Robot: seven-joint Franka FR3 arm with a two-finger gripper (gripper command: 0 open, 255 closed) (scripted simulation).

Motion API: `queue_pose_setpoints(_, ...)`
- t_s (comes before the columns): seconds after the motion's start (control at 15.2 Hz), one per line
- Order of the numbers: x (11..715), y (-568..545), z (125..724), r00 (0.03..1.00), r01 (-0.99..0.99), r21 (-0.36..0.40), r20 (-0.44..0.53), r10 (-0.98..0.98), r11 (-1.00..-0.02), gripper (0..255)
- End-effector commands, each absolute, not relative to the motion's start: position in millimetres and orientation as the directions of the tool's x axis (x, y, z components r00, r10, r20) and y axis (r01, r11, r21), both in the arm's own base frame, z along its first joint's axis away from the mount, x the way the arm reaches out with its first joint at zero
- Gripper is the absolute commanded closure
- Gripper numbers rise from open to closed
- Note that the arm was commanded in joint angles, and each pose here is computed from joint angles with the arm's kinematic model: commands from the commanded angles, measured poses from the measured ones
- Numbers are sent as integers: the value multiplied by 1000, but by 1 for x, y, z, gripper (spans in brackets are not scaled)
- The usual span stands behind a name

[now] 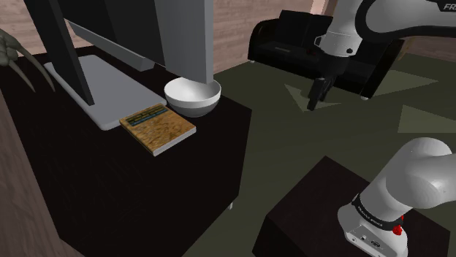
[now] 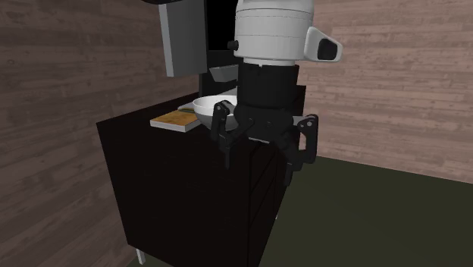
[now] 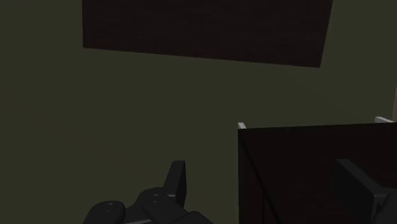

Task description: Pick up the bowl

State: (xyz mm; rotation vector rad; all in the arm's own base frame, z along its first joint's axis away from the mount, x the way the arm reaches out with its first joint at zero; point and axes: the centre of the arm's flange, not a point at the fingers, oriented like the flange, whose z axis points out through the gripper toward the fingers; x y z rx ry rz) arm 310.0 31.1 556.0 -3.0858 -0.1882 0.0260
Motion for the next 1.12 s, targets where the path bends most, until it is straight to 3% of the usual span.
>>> queue_pose_setpoints(0.0, 310, 31, 556, 992, 121, -51, -14, 122, -991, 0)
queue_pose_setpoints(1.06, 492, 136, 580, 994, 105, -89, -30, 108, -990, 0)
